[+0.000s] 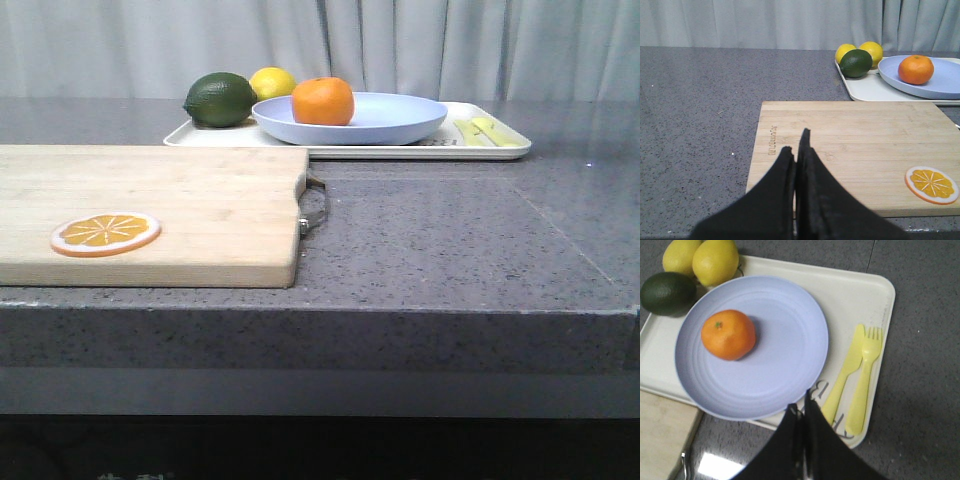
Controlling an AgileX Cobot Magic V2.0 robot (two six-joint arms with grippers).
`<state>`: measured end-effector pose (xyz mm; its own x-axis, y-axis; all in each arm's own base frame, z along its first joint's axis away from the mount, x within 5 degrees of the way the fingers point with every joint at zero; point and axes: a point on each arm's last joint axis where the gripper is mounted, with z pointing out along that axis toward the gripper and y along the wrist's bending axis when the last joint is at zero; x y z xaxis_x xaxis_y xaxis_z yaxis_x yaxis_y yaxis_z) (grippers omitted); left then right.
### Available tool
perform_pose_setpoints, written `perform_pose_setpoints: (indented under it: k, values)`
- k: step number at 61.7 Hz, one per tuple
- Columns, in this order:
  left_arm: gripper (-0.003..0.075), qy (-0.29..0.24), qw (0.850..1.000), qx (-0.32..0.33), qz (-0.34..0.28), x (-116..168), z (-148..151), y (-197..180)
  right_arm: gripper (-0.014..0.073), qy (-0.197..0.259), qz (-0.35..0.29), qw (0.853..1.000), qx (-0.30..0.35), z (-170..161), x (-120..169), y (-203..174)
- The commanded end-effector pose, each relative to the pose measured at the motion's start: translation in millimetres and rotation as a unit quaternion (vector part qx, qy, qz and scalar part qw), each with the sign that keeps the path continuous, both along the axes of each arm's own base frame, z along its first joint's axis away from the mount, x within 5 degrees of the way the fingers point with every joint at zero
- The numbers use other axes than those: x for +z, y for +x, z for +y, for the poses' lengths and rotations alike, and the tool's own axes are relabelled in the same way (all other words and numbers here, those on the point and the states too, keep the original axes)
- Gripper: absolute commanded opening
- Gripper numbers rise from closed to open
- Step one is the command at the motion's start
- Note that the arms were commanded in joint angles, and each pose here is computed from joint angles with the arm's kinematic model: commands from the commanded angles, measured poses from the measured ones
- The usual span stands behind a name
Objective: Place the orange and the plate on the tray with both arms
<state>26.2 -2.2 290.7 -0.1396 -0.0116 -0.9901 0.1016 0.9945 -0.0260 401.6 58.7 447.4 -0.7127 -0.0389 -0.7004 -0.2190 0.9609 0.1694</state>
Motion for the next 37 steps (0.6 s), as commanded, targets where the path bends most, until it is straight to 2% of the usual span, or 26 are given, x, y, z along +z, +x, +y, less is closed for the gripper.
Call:
perform_pose_setpoints:
  k: [1,9,21,30,37]
  values:
    - [-0.0018,-0.013,0.999,0.000,-0.047,15,0,0,-0.0112,-0.023,0.009,0.999,0.021,-4,20,-42]
    - [-0.0018,-0.013,0.999,0.000,-0.047,15,0,0,-0.0112,-0.042,0.041,0.998,0.025,-9,10,-71]
    - [-0.0018,-0.013,0.999,0.000,-0.047,15,0,0,-0.0112,-0.076,0.087,0.993,0.031,-17,-27,-111]
    - [-0.0018,-0.013,0.999,0.000,-0.047,15,0,0,-0.0112,-0.088,0.075,0.992,0.042,-20,-55,-141]
    - [-0.0018,-0.013,0.999,0.000,-0.047,15,0,0,-0.0112,-0.091,0.036,0.994,0.038,-24,-72,-167]
